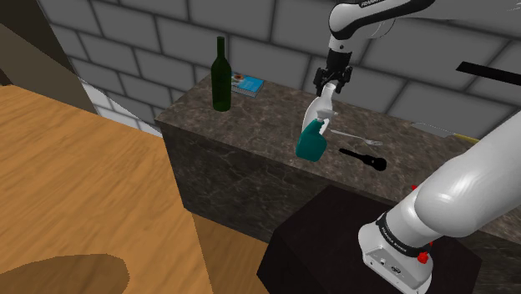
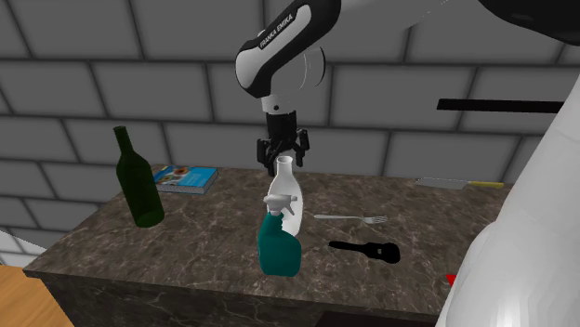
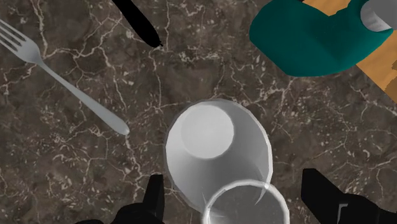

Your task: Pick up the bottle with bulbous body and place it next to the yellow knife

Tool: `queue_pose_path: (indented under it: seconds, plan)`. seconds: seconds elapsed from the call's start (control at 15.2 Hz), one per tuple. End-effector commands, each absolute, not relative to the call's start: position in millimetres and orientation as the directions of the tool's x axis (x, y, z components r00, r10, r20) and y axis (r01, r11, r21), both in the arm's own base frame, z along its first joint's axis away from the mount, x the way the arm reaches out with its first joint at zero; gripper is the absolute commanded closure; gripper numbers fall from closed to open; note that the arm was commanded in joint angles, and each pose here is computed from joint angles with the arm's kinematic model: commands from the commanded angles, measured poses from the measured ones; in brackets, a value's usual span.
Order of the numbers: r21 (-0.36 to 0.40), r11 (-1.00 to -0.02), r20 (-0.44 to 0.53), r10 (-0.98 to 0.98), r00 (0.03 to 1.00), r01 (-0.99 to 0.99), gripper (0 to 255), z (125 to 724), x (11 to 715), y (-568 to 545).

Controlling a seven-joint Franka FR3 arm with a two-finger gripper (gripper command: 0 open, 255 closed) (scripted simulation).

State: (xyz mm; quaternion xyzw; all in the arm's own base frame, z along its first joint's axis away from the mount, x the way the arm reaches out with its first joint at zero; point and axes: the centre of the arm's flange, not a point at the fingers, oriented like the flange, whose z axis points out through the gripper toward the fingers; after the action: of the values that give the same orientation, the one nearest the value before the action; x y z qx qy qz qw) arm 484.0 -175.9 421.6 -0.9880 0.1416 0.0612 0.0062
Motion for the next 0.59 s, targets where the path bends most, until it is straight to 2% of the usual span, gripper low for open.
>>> queue_pose_path:
  seconds: [0.0,0.2,0.26,0.53]
  plan:
    - [0.005,-0.96,-0.123,-0.279,0.952,-0.281,0,421.4,483.9,-175.9]
    - [0.005,-0.96,-0.123,-0.279,0.952,-0.281,0,421.4,483.9,-175.9]
    - [0.005,-0.96,-0.123,-0.279,0.952,-0.281,255,421.4,483.9,-175.9]
    - [0.005,-0.96,-0.123,-0.279,0.952,-0.281,255,421.4,483.9,-175.9]
